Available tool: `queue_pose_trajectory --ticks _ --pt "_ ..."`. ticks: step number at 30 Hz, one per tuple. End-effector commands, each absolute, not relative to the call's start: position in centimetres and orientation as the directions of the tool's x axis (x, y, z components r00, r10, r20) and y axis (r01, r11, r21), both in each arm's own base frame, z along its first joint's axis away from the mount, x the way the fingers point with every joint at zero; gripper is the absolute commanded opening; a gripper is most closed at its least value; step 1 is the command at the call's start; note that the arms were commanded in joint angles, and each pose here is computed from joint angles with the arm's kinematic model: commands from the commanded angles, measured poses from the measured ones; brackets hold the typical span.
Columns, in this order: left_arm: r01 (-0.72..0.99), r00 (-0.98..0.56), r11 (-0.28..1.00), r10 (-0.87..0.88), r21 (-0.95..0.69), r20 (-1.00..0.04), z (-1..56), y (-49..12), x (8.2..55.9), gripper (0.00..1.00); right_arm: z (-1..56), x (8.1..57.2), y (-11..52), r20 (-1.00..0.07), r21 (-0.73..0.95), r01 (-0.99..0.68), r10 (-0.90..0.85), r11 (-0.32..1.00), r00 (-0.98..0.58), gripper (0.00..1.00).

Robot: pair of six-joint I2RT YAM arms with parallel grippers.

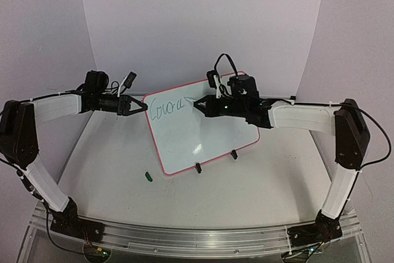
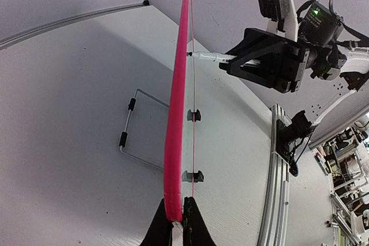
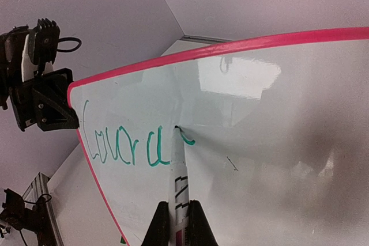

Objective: Write a sentence on the whiteboard
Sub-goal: Write on the whiteboard with the whiteboard.

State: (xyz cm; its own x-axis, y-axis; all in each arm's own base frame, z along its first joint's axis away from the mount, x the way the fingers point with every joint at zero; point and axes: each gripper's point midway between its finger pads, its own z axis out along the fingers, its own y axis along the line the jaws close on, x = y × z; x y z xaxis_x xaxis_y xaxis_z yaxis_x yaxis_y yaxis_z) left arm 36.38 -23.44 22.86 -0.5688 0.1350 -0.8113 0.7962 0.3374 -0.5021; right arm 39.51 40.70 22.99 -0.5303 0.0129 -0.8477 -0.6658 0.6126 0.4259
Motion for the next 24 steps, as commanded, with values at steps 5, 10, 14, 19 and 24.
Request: queue_pose_trajectory --ticks 5,10,14,19,24 --pt "0.84 -0.507 0.326 0.189 -0.433 -0.841 22.8 -24.5 35.7 0.0 21.3 39.0 40.3 -0.837 0.43 -0.666 -0.007 0.61 -0.547 0.0" --pt "0.841 -0.506 0.325 0.19 -0.432 -0.842 22.8 -24.5 35.7 0.0 21.4 38.8 39.6 -0.84 0.421 -0.656 -0.002 0.627 -0.542 0.0" --pt "0.841 -0.506 0.325 0.191 -0.432 -0.841 22.8 -24.5 35.7 0.0 22.2 39.4 38.9 -0.853 0.405 -0.632 0.023 0.661 -0.522 0.0" --pt "0.842 -0.504 0.324 0.192 -0.431 -0.842 22.8 -24.6 35.6 0.0 23.6 39.9 39.0 -0.868 0.396 -0.635 0.044 0.663 -0.495 0.0" --pt "0.843 -0.503 0.324 0.192 -0.43 -0.843 22.9 -24.6 35.6 0.0 24.4 40.3 39.7 -0.875 0.393 -0.65 0.047 0.651 -0.482 0.0"
